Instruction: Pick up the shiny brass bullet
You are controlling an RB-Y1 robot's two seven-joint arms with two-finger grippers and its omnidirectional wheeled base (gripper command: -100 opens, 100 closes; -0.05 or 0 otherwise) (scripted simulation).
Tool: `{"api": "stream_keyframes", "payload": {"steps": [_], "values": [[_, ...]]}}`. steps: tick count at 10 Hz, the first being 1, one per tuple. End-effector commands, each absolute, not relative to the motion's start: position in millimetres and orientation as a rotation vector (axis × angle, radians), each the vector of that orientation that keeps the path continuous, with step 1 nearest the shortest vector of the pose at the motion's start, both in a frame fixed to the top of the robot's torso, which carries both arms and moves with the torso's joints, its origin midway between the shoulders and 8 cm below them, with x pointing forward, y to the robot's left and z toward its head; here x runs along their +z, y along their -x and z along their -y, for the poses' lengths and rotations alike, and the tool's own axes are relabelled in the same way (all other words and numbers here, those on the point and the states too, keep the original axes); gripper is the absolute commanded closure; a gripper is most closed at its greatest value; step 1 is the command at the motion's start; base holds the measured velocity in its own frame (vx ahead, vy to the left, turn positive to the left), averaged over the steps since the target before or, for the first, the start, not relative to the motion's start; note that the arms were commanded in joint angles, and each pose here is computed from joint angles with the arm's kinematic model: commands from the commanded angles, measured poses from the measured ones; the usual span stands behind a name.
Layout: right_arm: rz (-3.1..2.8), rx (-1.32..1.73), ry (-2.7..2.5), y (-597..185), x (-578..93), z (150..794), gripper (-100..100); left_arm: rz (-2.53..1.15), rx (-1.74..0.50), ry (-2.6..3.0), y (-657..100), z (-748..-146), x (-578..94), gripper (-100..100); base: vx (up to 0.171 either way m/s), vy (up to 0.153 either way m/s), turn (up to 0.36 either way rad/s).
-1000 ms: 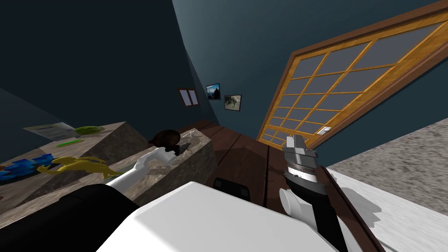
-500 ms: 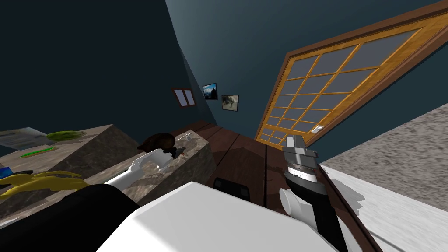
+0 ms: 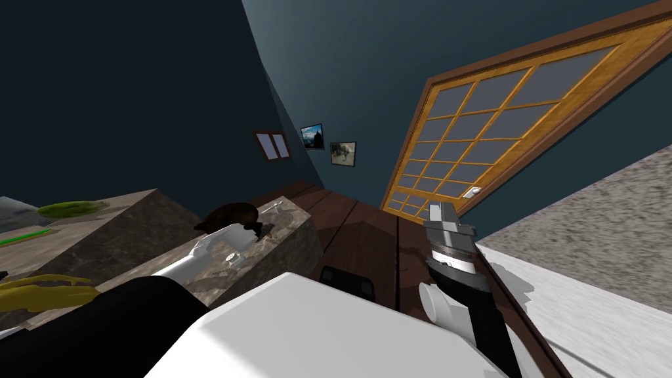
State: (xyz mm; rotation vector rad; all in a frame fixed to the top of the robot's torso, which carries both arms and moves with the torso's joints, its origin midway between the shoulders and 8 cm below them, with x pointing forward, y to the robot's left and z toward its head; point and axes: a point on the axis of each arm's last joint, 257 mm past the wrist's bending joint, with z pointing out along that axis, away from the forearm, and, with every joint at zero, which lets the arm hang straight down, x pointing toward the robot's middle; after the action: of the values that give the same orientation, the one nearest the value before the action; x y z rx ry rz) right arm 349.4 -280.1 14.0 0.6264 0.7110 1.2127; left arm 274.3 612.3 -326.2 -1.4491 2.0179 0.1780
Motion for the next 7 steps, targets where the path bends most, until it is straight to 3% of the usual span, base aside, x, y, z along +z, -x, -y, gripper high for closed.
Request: {"api": "stream_keyframes", "payload": {"steps": [1, 6, 7], "values": [[-0.711, 1.213, -0.626, -349.4, 14.0, 280.1, 0, -1.991, 0.193, 1.485, -271.8, -620.4, -331.2, -100, -0.062, 0.028, -0.217], [-0.711, 1.213, -0.626, -349.4, 14.1, 280.1, 0, -1.942, 0.219, 1.553, -267.1, -634.6, -341.8, -100, -0.092, 0.039, -0.189], [-0.711, 1.213, -0.626, -349.4, 14.0, 280.1, 0, -1.940, 0.219, 1.556, -267.2, -635.1, -342.0, 100, -0.009, 0.003, 0.009]]}}
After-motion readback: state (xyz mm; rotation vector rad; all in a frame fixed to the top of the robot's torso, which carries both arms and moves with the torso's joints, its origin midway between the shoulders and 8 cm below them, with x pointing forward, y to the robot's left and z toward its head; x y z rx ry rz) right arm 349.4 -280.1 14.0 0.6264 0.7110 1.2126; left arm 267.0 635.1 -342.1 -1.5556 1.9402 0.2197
